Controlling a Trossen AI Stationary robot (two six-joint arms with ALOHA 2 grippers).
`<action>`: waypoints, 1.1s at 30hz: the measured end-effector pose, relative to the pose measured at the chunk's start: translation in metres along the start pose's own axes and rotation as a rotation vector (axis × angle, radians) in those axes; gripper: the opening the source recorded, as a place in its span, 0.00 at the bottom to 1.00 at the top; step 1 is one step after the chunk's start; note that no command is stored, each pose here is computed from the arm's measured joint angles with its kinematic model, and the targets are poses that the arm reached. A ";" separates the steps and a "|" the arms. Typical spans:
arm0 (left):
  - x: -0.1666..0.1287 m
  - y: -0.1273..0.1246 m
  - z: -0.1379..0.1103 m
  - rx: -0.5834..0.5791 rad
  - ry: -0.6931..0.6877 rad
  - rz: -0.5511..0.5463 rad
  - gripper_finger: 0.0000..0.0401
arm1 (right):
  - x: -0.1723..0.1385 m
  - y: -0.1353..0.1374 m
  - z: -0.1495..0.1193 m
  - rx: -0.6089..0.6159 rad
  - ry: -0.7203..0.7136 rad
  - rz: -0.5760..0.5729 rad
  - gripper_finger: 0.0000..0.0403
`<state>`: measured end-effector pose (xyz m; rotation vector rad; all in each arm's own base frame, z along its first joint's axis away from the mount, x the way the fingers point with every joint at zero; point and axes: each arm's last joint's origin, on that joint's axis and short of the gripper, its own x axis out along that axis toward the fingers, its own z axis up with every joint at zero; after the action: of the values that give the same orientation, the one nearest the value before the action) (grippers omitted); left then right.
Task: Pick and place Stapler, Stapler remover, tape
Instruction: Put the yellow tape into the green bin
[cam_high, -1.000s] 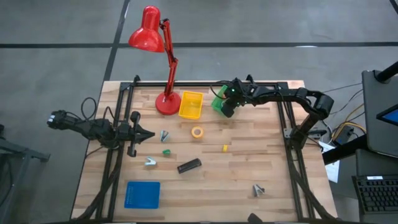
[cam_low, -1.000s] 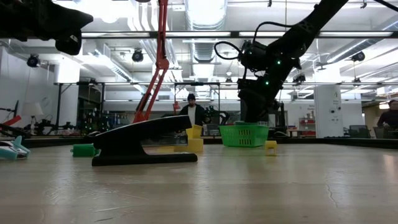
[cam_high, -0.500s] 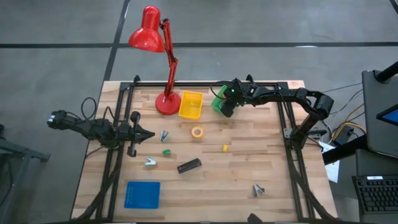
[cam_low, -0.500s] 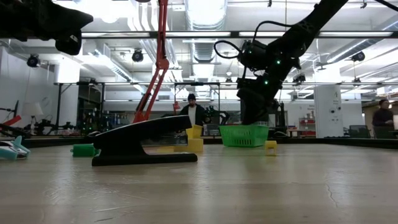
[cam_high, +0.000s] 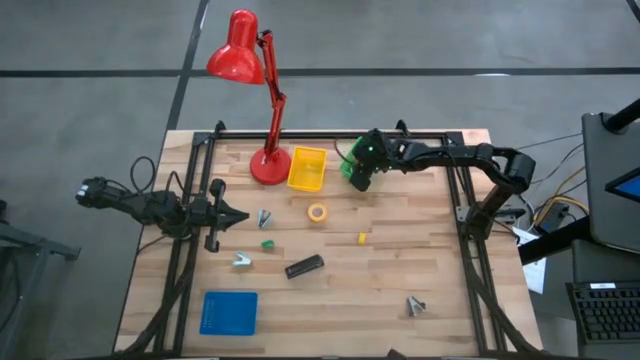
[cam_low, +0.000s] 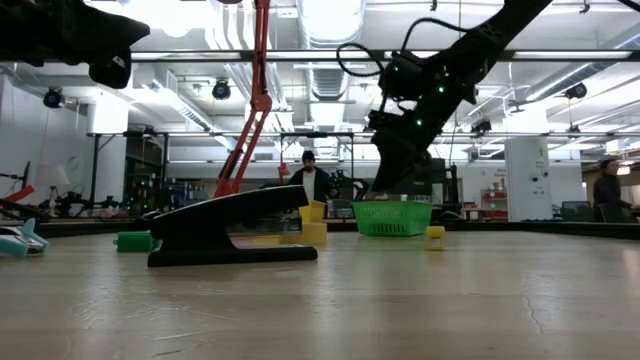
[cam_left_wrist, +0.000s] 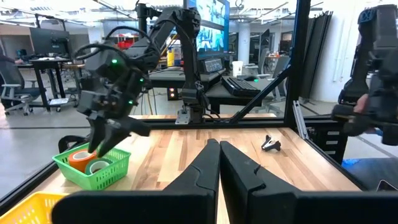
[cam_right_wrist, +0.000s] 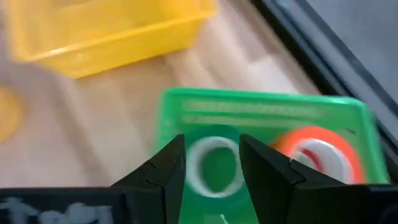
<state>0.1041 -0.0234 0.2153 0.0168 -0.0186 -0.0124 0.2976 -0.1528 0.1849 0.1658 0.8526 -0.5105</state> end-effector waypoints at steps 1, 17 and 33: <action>0.000 0.000 0.000 0.000 0.000 0.000 0.04 | 0.000 0.006 0.000 -0.023 -0.003 0.012 0.35; 0.000 0.000 0.000 0.000 0.000 0.000 0.04 | -0.018 0.103 0.000 -0.337 -0.142 0.430 0.28; 0.000 0.000 0.000 0.001 0.004 0.000 0.04 | 0.028 0.142 -0.007 -0.421 -0.102 0.472 0.39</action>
<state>0.1043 -0.0235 0.2150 0.0179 -0.0147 -0.0122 0.3784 -0.0374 0.1508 -0.0473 0.7712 0.1061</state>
